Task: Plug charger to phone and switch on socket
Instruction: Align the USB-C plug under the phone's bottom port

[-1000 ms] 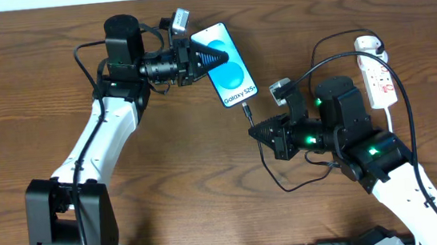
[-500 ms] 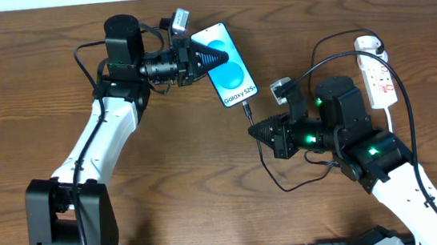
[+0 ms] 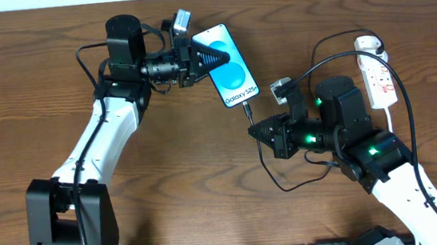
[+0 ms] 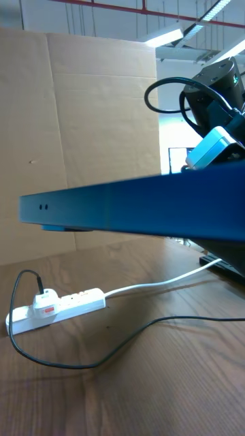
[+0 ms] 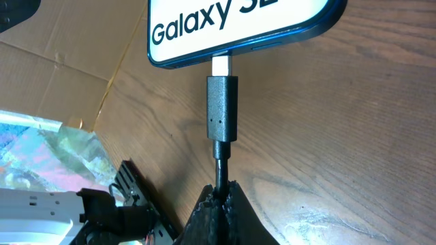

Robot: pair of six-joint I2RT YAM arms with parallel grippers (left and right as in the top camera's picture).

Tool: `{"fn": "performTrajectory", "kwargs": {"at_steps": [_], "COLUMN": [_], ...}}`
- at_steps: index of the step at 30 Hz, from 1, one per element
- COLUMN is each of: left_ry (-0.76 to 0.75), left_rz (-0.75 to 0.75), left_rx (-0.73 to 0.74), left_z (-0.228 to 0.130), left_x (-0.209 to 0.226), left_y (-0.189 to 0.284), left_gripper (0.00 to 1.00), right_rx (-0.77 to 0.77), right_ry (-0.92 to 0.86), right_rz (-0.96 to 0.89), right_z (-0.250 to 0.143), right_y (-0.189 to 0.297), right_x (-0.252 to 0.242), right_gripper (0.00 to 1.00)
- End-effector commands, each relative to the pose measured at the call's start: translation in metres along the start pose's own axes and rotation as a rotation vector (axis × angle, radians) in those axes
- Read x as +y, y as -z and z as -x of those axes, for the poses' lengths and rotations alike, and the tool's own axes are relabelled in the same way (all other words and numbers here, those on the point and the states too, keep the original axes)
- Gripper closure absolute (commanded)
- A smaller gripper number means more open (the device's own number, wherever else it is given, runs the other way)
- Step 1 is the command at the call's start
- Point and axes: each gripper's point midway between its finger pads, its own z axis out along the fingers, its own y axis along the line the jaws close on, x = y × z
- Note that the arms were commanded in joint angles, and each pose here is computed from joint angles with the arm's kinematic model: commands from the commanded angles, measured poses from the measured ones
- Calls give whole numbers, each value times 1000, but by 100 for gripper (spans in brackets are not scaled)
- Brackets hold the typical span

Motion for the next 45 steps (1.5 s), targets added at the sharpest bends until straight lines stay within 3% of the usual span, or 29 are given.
{"fn": "performTrajectory", "kwargs": {"at_steps": [1,15,45], "left_ry": [-18,-118,-181], "left_rz": [-21,-61,-85], "left_rx": [23,87,132], "left_z": [-3,-15,-25], "left_x": [-11,-17,-22], "left_y": [0,0,-7], "left_gripper": [92,93,93], "right_rx": [11,-26,-58], "right_ry": [-10,80,127], "right_rz": [13,-5,-8], "right_z": [-3,6,12], "right_y": [-2,-2,-6], "right_x": [1,-1,6], "right_gripper": [99,99,99]}}
